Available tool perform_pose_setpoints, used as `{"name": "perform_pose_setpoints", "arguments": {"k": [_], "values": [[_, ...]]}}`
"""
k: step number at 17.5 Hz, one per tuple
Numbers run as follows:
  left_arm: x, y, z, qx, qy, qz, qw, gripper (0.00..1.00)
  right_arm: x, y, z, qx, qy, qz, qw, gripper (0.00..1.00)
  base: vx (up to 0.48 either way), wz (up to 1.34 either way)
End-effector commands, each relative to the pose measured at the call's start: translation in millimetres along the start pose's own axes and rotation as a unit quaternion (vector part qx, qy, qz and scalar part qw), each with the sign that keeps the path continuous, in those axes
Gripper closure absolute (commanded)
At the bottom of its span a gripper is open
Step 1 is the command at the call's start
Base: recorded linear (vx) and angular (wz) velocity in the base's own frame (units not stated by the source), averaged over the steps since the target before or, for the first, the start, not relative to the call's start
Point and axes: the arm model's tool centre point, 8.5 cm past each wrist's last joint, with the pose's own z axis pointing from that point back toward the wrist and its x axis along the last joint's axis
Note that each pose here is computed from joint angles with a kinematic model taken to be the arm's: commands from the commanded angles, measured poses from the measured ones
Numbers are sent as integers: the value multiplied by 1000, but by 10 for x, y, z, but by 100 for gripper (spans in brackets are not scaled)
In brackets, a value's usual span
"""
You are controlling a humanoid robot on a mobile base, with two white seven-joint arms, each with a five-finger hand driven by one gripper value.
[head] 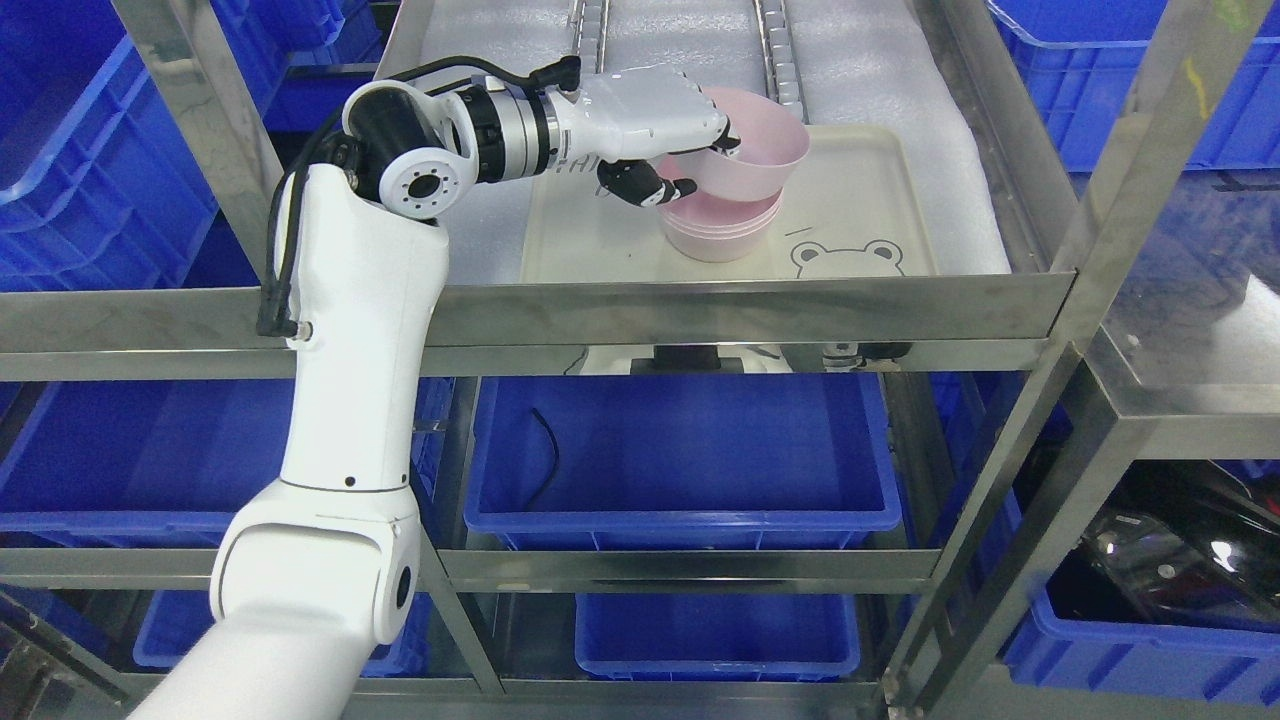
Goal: Stack pink IKEA bowl on shelf middle layer
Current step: 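Lower the pink bowl into the other pink bowl and open the left hand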
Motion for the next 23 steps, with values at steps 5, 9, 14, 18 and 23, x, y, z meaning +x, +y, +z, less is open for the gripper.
{"name": "perform_pose_setpoints", "arguments": {"k": [5,9,14,18,23], "values": [[-52,-136,-9,-25,8,6,1000,96,-86,-102,3,-8,3,1,1000,0,-4,-2],[-65,-179,-8,-33,13,7,999,94,-86,-102,3,-8,3,1,1000,0,0,0],[-72,-205,-24,-33,14,11,999,74,-86,-102,3,-8,3,1,1000,0,0,0],[-104,-208,1,-30,20,14,999,44,-86,-102,3,-8,3,1,1000,0,0,0],[-228,-127,175,13,34,33,999,12,-86,-102,3,-8,3,1,1000,0,0,0]]}}
